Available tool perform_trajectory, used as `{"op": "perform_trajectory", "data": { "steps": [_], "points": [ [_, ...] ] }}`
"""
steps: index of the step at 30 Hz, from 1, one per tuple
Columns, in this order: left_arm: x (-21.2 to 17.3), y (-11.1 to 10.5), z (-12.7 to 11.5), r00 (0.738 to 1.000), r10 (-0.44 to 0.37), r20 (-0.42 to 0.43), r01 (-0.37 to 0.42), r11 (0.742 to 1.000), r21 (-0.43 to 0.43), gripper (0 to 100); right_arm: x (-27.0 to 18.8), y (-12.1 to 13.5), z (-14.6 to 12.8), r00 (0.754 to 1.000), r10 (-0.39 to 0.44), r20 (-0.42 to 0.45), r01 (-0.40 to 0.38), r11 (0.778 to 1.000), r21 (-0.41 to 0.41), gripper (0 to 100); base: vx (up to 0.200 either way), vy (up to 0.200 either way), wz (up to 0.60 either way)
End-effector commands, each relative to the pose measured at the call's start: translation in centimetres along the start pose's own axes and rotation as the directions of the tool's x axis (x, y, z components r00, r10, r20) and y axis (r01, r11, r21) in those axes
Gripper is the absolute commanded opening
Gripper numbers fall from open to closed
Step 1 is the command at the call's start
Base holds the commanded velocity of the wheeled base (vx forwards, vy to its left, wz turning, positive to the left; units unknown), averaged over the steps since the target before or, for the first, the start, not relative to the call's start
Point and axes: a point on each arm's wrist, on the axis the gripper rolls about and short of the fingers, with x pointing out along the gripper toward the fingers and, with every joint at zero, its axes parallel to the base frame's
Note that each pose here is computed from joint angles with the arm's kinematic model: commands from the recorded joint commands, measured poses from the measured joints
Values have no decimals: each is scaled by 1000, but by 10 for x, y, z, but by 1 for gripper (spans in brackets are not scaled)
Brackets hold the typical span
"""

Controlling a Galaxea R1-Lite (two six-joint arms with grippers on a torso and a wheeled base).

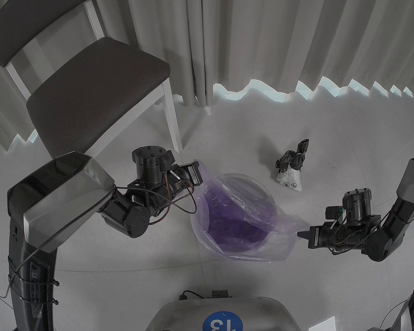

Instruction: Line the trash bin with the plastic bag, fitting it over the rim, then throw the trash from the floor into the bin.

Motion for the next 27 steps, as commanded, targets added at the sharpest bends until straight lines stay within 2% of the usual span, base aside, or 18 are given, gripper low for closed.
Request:
{"op": "perform_trajectory", "data": {
  "steps": [1, 5, 9, 13, 15, 21, 27],
  "points": [
    [0, -17, 11, 999, -38, 29, 38, 999, 5, 0, -9, -6, 12, 998, -14, 54, 14, 1000, 6, 0, 0, 0, 0],
    [-8, -33, 10, 998, -63, 21, 63, 998, 7, 0, -9, -13, 18, 997, -31, 75, 30, 999, 19, 0, 0, 0, 0],
    [-12, -34, 4, 998, -65, 5, 65, 998, 8, 0, -9, -19, 22, 995, -43, 90, 40, 999, 28, 0, 0, 0, 0],
    [-7, -19, -1, 999, -38, -11, 38, 999, -4, 0, -10, -20, 20, 996, -44, 83, 42, 999, 29, 0, 0, 0, 0],
    [-6, -8, -1, 1000, -9, -19, 9, 1000, -8, 0, -9, -10, 13, 998, -22, 55, 21, 1000, 14, 0, 0, 0, 0],
    [-24, -1, 11, 1000, 17, -19, -18, 1000, -11, 0, -8, 10, -2, 1000, 23, -3, -23, 999, -22, 0, 0, 0, 0],
    [-39, 15, 6, 996, 66, -59, -67, 998, -15, 0, -5, 24, -16, 997, 54, -55, -56, 997, -49, 0, 0, 0, 0]
  ]
}}
